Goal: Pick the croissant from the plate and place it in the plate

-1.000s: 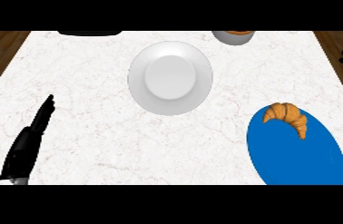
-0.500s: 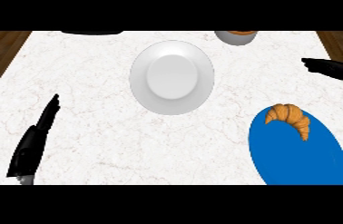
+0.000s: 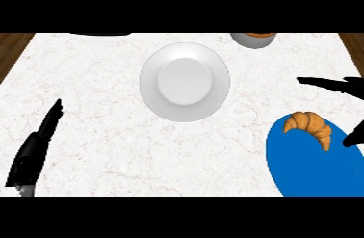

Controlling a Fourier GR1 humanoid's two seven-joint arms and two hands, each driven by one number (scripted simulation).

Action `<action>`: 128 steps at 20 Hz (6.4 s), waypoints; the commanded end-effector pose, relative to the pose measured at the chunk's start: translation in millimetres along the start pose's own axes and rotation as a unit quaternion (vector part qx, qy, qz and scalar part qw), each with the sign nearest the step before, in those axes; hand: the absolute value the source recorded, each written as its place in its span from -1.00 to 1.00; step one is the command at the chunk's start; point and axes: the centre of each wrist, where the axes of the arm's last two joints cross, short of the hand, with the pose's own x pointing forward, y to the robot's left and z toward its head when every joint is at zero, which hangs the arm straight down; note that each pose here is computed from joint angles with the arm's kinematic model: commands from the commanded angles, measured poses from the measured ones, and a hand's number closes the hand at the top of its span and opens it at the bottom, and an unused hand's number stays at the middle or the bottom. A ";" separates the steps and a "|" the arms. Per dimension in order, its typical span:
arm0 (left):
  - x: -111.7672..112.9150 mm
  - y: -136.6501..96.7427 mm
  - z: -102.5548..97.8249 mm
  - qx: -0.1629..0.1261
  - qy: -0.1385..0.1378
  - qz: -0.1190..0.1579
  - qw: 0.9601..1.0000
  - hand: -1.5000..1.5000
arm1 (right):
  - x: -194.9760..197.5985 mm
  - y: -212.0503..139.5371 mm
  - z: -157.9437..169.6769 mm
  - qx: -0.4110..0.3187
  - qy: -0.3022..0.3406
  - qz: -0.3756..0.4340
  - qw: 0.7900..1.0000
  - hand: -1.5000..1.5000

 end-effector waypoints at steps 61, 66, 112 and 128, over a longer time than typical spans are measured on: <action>-10.2 6.6 12.8 0.036 0.029 -0.007 0.999 0.00 | 36.2 -30.1 -117.3 -0.485 0.122 0.140 0.855 1.00; -6.7 17.1 20.3 0.027 0.032 -0.002 0.999 0.00 | 81.0 -25.2 -123.7 -0.457 0.034 0.107 0.882 1.00; 12.1 -15.9 -1.0 -0.003 -0.008 -0.002 1.000 0.00 | 194.9 44.4 -284.6 -0.475 0.052 -0.179 0.860 -1.00; 3.8 12.1 -1.9 0.003 0.014 0.002 1.000 0.00 | 51.9 10.7 -184.0 -0.554 -0.033 -0.293 0.779 -1.00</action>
